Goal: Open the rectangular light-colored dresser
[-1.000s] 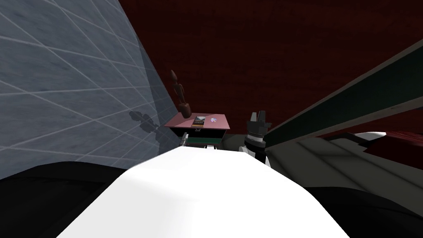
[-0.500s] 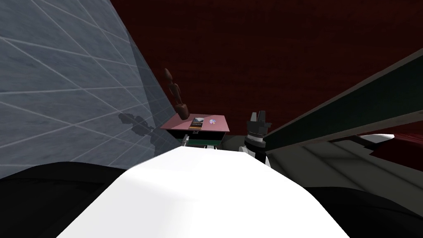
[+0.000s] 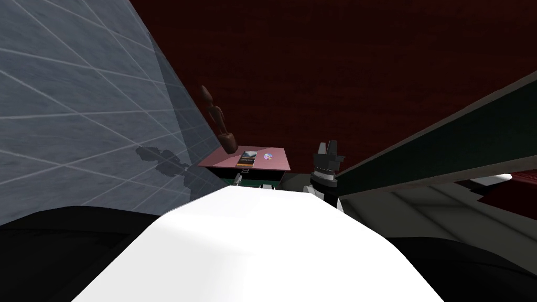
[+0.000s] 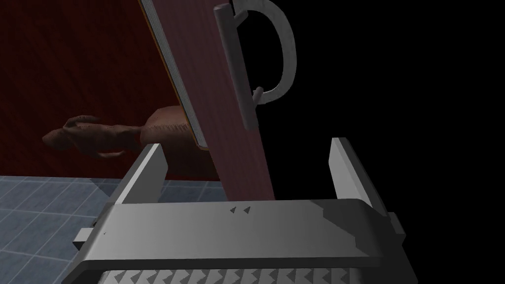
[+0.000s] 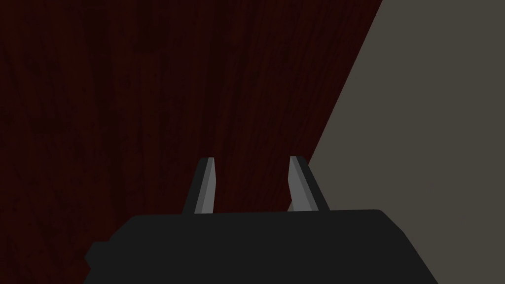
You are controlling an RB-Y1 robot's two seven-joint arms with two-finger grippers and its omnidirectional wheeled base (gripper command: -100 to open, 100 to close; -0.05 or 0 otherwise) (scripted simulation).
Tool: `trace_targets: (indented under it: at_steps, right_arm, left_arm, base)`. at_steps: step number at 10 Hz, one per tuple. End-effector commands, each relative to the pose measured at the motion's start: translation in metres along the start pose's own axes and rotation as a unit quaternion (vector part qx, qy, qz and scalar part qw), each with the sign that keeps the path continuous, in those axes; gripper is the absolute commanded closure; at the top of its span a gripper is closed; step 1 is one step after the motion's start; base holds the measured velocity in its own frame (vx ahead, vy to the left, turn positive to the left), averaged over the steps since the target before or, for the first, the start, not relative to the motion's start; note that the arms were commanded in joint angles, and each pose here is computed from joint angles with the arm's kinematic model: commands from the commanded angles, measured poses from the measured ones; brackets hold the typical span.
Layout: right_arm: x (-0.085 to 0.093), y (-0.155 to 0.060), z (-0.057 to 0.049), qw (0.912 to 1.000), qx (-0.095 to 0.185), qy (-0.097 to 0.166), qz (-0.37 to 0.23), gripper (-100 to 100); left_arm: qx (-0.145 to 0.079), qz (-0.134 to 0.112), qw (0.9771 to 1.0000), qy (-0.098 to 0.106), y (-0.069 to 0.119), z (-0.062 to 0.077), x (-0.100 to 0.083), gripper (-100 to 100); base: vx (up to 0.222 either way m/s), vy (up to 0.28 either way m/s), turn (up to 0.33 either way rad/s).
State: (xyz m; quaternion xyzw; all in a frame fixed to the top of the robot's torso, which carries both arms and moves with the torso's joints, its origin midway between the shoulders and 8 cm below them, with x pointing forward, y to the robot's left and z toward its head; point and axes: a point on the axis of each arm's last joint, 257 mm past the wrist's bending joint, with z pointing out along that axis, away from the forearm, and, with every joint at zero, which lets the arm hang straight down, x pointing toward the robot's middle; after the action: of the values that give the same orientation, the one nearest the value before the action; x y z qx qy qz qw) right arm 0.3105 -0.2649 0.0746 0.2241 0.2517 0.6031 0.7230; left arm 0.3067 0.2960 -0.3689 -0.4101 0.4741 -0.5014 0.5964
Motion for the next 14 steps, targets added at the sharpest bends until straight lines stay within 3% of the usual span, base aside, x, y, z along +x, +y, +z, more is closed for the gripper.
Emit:
trace_targets:
  at_steps: [1, 2, 3, 8, 9, 10, 13, 14]
  right_arm:
    - [0.0, 0.0, 0.0, 1.0, 0.0, 0.0, 0.0, 0]
    - [0.0, 0.0, 0.0, 1.0, 0.0, 0.0, 0.0, 0]
    - [0.0, 0.0, 0.0, 1.0, 0.0, 0.0, 0.0, 0]
    - [0.0, 0.0, 0.0, 1.0, 0.0, 0.0, 0.0, 0]
    - [0.0, 0.0, 0.0, 1.0, 0.0, 0.0, 0.0, 0]
    - [0.0, 0.0, 0.0, 1.0, 0.0, 0.0, 0.0, 0]
    - [0.0, 0.0, 0.0, 1.0, 0.0, 0.0, 0.0, 0]
    - [0.0, 0.0, 0.0, 1.0, 0.0, 0.0, 0.0, 0]
  left_arm:
    - [-0.009, -0.031, 0.9995, -0.007, 0.006, -0.009, 0.025, -100]
    - [-0.011, -0.044, 0.9989, -0.012, 0.007, -0.011, 0.035, -100]
    - [-0.01, -0.036, 0.9993, -0.009, 0.005, -0.01, 0.029, -100]
    - [-0.009, -0.036, 0.9993, -0.009, 0.004, 0.029, 0.017, -100]
    - [-0.009, -0.037, 0.9993, -0.009, 0.005, 0.024, 0.019, -100]
    - [-0.009, -0.037, 0.9992, -0.009, 0.005, 0.013, 0.023, 100]
    - [-0.009, -0.037, 0.9992, -0.01, 0.005, -0.011, 0.031, 100]
    - [0.002, -0.037, 0.9993, -0.01, -0.001, -0.001, 0.027, 100]
  base:
    - [0.108, -0.054, 0.009]
    - [0.068, -0.046, 0.005]
    - [0.019, -0.019, 0.015]
    - [-0.015, -0.023, 0.003]
    - [-0.012, -0.014, 0.005]
    - [0.013, 0.012, -0.012]
    - [0.022, 0.031, -0.003]
    - [0.002, 0.007, -0.004]
